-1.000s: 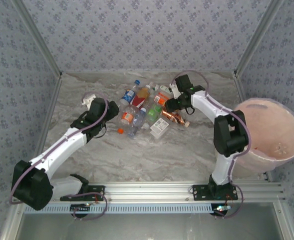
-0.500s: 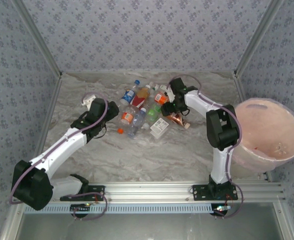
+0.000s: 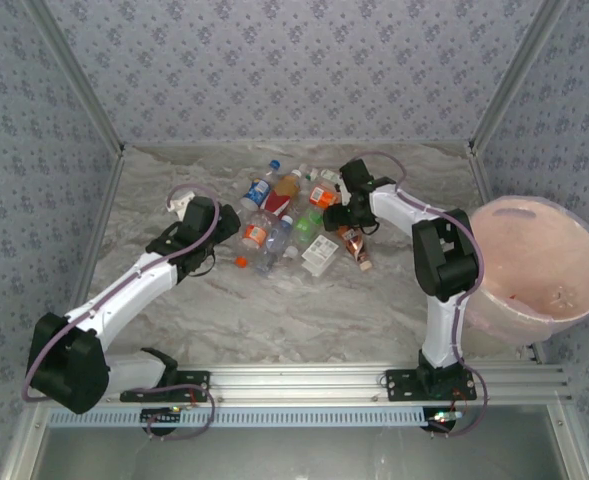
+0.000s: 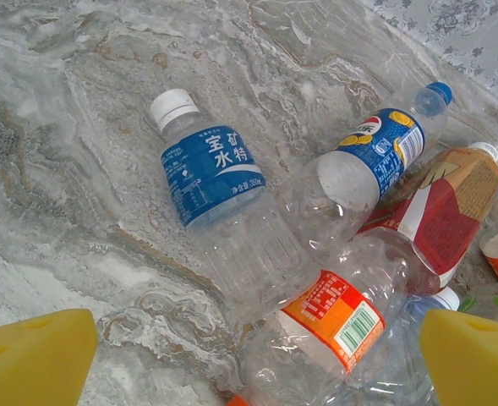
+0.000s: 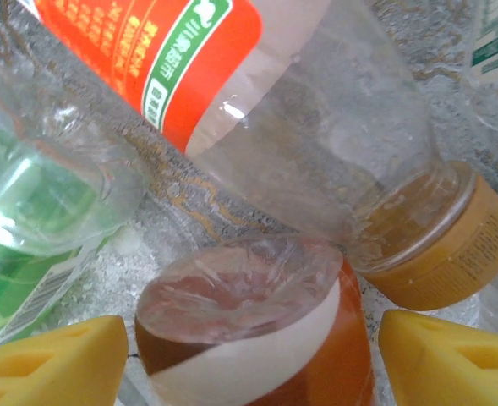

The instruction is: Put the plastic bottles in the bin

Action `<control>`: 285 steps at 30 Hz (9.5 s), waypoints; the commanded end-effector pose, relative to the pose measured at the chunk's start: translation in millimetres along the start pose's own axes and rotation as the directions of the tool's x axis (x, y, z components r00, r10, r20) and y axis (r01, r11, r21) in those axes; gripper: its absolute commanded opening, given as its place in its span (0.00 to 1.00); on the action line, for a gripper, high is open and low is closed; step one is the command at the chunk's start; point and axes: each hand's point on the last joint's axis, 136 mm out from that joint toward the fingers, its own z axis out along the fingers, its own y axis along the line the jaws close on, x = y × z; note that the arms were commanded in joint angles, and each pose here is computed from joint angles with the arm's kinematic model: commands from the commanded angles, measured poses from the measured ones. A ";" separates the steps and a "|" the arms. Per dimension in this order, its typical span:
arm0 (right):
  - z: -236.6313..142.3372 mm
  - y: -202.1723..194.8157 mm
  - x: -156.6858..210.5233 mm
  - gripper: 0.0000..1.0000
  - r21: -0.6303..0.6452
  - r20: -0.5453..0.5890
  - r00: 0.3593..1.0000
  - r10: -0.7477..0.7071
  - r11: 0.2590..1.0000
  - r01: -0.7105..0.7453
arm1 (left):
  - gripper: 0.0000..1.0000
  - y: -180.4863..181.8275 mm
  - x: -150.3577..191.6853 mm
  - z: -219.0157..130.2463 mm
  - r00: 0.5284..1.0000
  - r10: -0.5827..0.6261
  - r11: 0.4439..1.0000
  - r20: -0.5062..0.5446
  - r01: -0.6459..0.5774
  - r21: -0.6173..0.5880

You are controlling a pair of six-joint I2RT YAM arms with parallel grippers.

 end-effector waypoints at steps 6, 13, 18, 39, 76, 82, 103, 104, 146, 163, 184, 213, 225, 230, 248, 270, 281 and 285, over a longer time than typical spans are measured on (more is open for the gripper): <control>16.4 -28.4 36.6 0.68 0.185 -0.069 0.991 0.114 0.978 -0.100 | 0.98 2.9 1.2 1.7 1.000 -0.007 1.000 -0.009 0.007 -0.006; -2.1 -28.9 30.4 0.70 0.185 -0.017 0.991 0.129 0.975 -0.124 | 0.98 1.9 0.7 2.9 1.000 -0.005 1.000 -0.012 0.005 -0.005; -7.1 -35.2 35.8 0.76 0.218 -0.015 0.990 0.142 0.966 -0.136 | 0.98 1.9 1.9 3.5 1.000 -0.004 1.000 -0.016 0.004 -0.005; -101.9 -32.8 -7.0 0.50 0.234 0.325 0.944 0.059 0.962 -0.140 | 0.98 -4.7 10.2 8.0 0.999 -0.001 1.000 -0.053 0.003 0.029; -529.6 -133.5 76.0 0.42 0.477 0.864 0.439 -0.248 0.683 -0.554 | 0.98 -24.5 19.0 24.5 0.994 -0.010 0.997 -0.111 0.018 0.075; -542.1 -163.7 117.8 0.41 0.607 0.792 0.540 -0.285 0.451 -0.654 | 0.98 -34.7 15.8 27.7 0.992 0.003 0.996 -0.124 0.008 0.087; -453.1 -210.5 209.3 0.50 0.573 0.819 0.566 -0.091 0.158 -0.804 | 0.98 -54.4 13.6 23.8 0.984 0.037 0.991 -0.175 -0.013 0.136; -451.8 -212.8 211.9 0.55 0.567 0.824 0.560 -0.085 0.137 -0.812 | 0.98 -54.2 14.7 23.8 0.983 0.035 0.990 -0.178 -0.010 0.138; -343.0 -22.5 -2.1 1.00 -0.021 0.804 0.591 0.064 0.997 -0.080 | 0.98 -26.8 3.2 18.1 0.992 -0.009 0.997 -0.125 0.018 0.071; -193.5 32.9 -40.6 1.00 0.080 0.488 0.869 -0.082 0.996 0.049 | 0.98 14.9 -3.8 9.0 0.998 -0.049 0.997 -0.047 0.047 -0.059; -66.9 -66.0 -50.1 1.00 0.212 0.179 0.963 0.202 0.948 -0.238 | 0.98 36.2 2.5 7.1 0.987 -0.151 0.989 -0.054 0.151 -0.010; 31.6 -104.2 -99.4 0.80 0.113 0.064 0.990 0.123 0.985 -0.130 | 0.98 60.1 4.4 16.7 0.980 -0.194 0.979 -0.048 0.190 -0.077; 43.3 -107.3 -89.7 0.77 0.151 0.044 0.986 0.159 0.975 -0.164 | 0.98 55.2 7.3 20.9 0.978 -0.193 0.980 -0.076 0.188 -0.070; 31.9 -104.8 -85.0 0.64 0.171 0.056 0.986 0.160 0.971 -0.167 | 0.98 55.4 7.3 20.1 0.978 -0.196 0.979 -0.077 0.191 -0.068; -92.6 -69.8 -78.6 0.53 0.137 0.401 0.899 0.179 0.958 -0.252 | 0.98 40.9 12.7 27.0 0.973 -0.201 0.979 -0.110 0.203 0.006; -352.7 -47.2 -45.8 0.52 0.109 0.796 0.605 0.033 0.974 -0.196 | 0.98 19.8 20.0 40.2 0.958 -0.231 0.964 -0.167 0.249 0.091; -447.1 -95.1 21.5 0.51 0.269 0.864 0.501 -0.052 0.888 -0.372 | 0.98 7.3 20.0 43.5 0.956 -0.234 0.959 -0.179 0.257 0.116; -459.6 -117.6 49.6 0.51 0.355 0.842 0.536 -0.069 0.818 -0.453 | 0.98 0.3 20.3 45.5 0.957 -0.225 0.960 -0.185 0.250 0.124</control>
